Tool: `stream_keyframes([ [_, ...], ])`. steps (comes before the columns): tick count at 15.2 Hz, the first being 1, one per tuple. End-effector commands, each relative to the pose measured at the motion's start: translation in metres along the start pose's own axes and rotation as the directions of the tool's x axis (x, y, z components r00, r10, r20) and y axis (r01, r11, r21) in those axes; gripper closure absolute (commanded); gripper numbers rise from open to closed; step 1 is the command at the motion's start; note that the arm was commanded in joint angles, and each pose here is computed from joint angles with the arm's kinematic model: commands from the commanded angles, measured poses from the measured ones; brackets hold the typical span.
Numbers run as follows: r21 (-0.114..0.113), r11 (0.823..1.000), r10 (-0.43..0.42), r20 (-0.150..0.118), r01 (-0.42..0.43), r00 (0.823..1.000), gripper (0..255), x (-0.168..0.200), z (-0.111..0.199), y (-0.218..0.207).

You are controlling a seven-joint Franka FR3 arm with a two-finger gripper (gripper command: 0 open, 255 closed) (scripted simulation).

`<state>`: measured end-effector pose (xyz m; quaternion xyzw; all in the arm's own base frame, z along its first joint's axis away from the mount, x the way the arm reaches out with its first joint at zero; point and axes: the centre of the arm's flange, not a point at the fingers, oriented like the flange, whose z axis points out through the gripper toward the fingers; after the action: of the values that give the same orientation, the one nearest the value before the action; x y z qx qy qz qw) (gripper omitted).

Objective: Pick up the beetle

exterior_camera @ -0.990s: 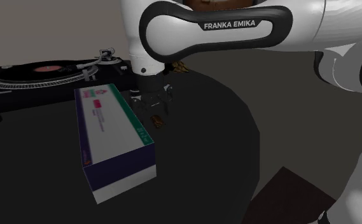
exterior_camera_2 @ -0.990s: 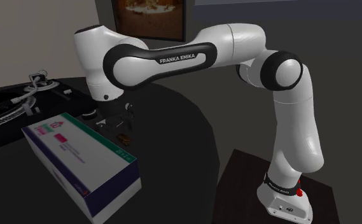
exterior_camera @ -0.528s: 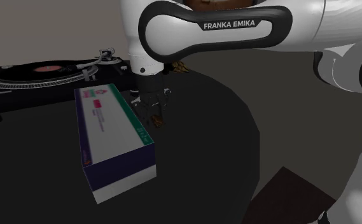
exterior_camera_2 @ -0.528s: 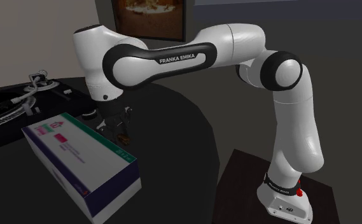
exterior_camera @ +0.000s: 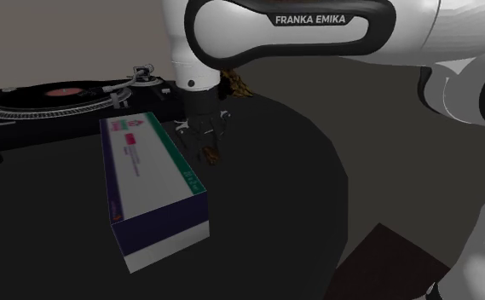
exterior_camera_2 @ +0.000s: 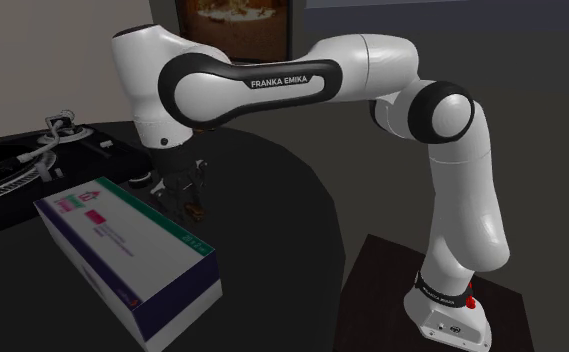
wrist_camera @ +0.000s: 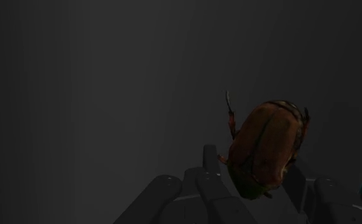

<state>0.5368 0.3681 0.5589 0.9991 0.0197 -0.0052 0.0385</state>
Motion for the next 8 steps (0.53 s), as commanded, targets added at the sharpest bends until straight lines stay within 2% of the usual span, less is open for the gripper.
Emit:
stream_keyframes([
  [1, 0.0, 1.0, 0.0, 0.0, 0.0, 1.0, 255, 0.0, -0.01, 0.001],
  [8, 0.0, 1.0, 0.0, 0.0, 0.0, 1.0, 255, 0.0, -0.046, 0.004],
])
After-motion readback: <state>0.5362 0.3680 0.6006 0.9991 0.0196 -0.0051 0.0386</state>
